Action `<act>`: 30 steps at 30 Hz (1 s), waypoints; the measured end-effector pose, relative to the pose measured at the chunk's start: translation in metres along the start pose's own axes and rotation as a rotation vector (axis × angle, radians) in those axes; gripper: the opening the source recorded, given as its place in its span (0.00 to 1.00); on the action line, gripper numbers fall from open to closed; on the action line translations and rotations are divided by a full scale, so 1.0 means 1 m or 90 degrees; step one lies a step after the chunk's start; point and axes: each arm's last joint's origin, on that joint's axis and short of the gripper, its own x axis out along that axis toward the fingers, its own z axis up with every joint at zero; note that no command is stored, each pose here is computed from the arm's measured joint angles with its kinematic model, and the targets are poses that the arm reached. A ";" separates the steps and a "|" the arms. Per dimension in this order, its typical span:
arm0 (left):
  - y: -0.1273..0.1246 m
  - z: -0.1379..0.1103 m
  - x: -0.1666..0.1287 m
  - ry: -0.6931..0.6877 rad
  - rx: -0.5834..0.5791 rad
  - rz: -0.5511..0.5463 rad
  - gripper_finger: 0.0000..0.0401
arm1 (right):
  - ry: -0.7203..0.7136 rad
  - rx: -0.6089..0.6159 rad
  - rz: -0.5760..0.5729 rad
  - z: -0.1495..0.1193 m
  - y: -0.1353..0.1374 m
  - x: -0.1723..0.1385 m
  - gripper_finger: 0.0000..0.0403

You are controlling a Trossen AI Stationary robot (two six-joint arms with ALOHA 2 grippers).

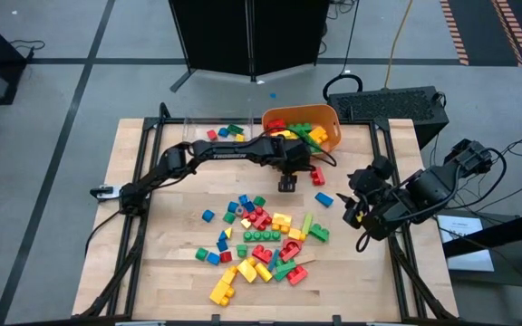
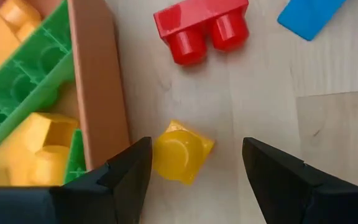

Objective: Sort blocks by size
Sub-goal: Put the big yellow game piece into the orange bin

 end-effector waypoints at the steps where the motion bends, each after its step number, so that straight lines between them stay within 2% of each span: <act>1: 0.000 0.001 0.002 -0.004 0.000 0.009 0.63 | 0.000 0.000 0.000 0.000 0.000 0.000 0.66; 8: -0.001 -0.007 0.011 0.031 -0.001 -0.001 0.60 | 0.000 0.001 0.000 0.000 0.000 0.000 0.66; 23: -0.008 -0.007 0.018 0.030 0.004 -0.024 0.34 | -0.001 0.004 0.000 0.000 0.000 0.000 0.66; 30: -0.020 -0.002 0.017 0.026 -0.012 -0.035 0.32 | -0.001 0.005 0.001 0.000 0.000 0.000 0.66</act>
